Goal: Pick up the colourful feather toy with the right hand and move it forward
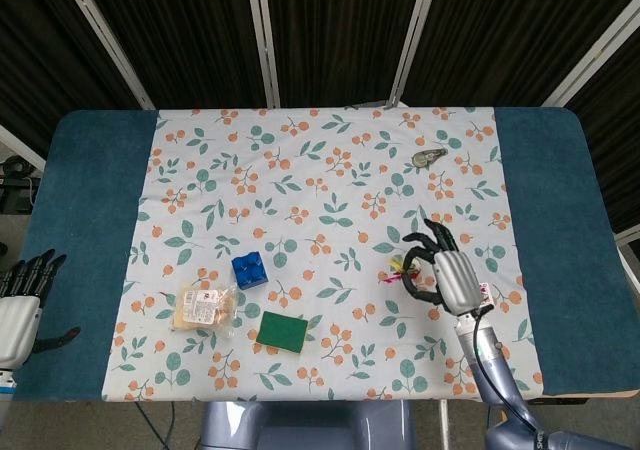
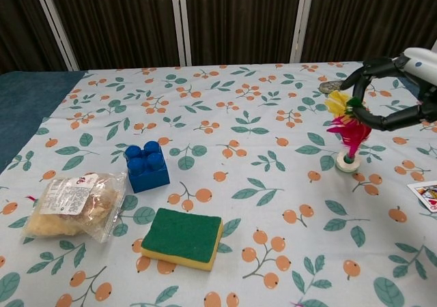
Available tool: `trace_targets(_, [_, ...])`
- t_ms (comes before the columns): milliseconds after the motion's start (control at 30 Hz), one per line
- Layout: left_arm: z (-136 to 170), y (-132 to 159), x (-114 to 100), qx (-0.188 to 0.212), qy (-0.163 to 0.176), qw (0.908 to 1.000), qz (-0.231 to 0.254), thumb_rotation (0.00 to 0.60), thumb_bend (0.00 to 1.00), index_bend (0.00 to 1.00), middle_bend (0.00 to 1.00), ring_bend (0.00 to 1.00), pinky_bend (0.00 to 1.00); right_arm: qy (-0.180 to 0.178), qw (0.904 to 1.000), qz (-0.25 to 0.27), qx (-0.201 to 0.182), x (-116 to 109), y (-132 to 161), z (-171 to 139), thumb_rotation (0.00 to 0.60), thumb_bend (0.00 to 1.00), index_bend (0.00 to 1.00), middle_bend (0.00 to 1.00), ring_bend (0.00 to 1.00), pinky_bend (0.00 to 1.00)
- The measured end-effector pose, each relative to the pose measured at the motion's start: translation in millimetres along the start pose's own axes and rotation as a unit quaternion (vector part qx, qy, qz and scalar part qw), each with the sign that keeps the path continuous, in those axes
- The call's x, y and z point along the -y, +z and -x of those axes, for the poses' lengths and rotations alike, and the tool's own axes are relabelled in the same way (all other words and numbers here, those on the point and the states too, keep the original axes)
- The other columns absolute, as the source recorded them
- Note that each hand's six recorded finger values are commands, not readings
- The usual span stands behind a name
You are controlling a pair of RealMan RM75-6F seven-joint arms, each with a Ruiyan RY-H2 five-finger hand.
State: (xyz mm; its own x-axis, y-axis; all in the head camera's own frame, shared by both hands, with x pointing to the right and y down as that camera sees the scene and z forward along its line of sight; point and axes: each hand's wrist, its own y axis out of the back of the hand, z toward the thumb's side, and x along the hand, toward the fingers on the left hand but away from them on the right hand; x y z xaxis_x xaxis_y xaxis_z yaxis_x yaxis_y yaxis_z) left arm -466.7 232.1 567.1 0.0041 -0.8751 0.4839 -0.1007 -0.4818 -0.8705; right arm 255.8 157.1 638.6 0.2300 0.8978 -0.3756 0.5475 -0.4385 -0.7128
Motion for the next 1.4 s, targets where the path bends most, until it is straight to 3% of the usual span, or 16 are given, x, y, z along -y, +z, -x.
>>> trace_targets(400, [0.4,0.2,0.2,0.001,-0.001,1.0,0.0,0.6,0.09,0.0,0.0,0.0,0.0,-0.028,0.9969,0.022,0.071,-20.7,-13.3,13.6,0.6,0.39,0.62,0.26,0.03,0.0])
trace_targets(633, [0.4,0.3,0.5,0.001,0.0,1.0,-0.001,0.6,0.09,0.0,0.0,0.0,0.0,-0.032,0.9957,0.018,0.085,-25.9,-19.0,16.3,0.6,0.39,0.6,0.26,0.03,0.0])
trace_targets(800, [0.4,0.7,0.7,0.001,0.0,1.0,-0.002,0.6,0.09,0.0,0.0,0.0,0.0,-0.034,0.9954,0.017,0.088,-27.9,-20.2,15.8,0.6,0.39,0.42,0.15,0.0,0.0])
trace_targets(900, [0.5,0.8,0.7,0.001,0.0,1.0,-0.002,0.6,0.09,0.0,0.0,0.0,0.0,-0.028,0.9961,0.006,0.084,-28.9,-21.1,15.2,0.6,0.37,0.18,0.02,0.0,0.0])
trace_targets(1000, [0.6,0.9,0.8,0.001,0.0,1.0,-0.003,0.6,0.09,0.0,0.0,0.0,0.0,-0.021,0.9966,-0.006,0.079,-30.4,-21.1,14.5,0.6,0.34,0.07,0.0,0.0,0.0])
trace_targets(1167, [0.6,0.6,0.5,0.001,0.0,1.0,-0.002,0.6,0.09,0.0,0.0,0.0,0.0,-0.022,0.9967,-0.016,0.076,-36.5,-18.1,12.3,0.6,0.31,0.04,0.0,0.0,0.0])
trace_targets(1400, [1.3,1.4,-0.2,0.003,0.001,1.0,-0.002,0.6,0.09,0.0,0.0,0.0,0.0,-0.048,0.9947,-0.067,0.061,-67.6,-18.6,-3.4,0.6,0.25,0.04,0.0,0.0,0.0])
